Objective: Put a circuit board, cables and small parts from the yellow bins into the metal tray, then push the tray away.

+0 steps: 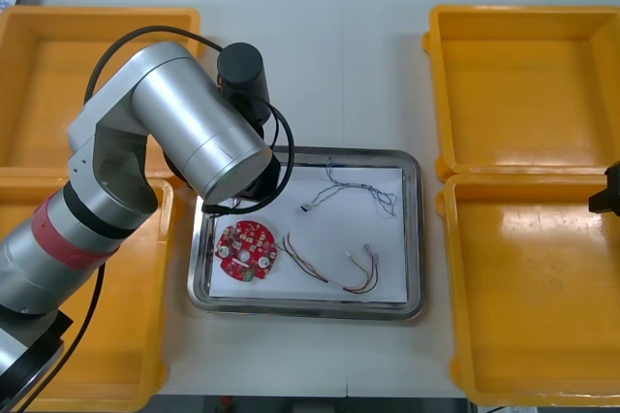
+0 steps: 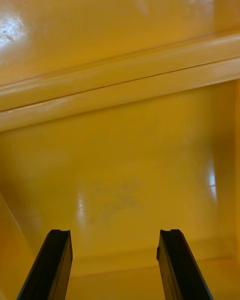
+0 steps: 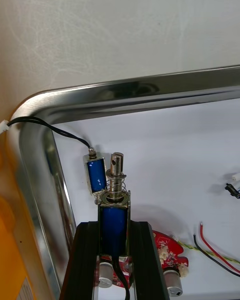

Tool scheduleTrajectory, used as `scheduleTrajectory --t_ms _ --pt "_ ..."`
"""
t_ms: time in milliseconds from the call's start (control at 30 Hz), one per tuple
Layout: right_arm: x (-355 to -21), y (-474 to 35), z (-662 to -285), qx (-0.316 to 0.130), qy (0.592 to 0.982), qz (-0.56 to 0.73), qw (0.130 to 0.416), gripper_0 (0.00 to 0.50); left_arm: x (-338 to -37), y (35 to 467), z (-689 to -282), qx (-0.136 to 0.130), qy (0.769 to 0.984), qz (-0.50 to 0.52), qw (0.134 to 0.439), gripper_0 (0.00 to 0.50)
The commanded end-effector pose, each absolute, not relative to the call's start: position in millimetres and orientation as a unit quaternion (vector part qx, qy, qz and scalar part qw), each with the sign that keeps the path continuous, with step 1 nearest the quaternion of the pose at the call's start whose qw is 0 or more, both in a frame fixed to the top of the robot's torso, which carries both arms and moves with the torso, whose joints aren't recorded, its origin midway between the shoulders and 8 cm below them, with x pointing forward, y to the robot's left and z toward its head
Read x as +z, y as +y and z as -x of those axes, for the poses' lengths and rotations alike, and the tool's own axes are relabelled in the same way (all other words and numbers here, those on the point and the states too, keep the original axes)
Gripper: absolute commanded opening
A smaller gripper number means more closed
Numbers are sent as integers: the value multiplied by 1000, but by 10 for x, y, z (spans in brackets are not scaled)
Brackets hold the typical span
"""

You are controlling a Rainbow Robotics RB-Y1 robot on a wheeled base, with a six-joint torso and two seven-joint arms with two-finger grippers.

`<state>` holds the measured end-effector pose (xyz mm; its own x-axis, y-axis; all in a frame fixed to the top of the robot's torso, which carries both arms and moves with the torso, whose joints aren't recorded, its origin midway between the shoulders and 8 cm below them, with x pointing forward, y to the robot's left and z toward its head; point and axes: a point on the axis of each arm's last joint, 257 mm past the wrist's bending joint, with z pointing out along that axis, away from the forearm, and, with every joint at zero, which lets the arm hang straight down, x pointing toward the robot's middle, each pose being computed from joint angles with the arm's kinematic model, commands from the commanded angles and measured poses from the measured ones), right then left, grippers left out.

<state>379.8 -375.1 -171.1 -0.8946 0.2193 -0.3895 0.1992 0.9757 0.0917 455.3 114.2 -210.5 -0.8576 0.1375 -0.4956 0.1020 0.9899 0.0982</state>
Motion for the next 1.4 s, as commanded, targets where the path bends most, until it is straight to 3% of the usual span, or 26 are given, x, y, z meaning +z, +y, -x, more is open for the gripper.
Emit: scheduleTrajectory --t_ms 33,267,1400 --pt "-1578 -3894 -3770 5 969 -118 218 500 -2117 845 -4394 1 966 -54 252 0" --pt "-1578 -3894 -3770 5 969 -118 218 500 -2215 763 -4449 5 969 -51 242 0" --pt "-1578 -3894 -3770 5 969 -118 218 500 -2556 794 -4748 29 964 -67 254 0"
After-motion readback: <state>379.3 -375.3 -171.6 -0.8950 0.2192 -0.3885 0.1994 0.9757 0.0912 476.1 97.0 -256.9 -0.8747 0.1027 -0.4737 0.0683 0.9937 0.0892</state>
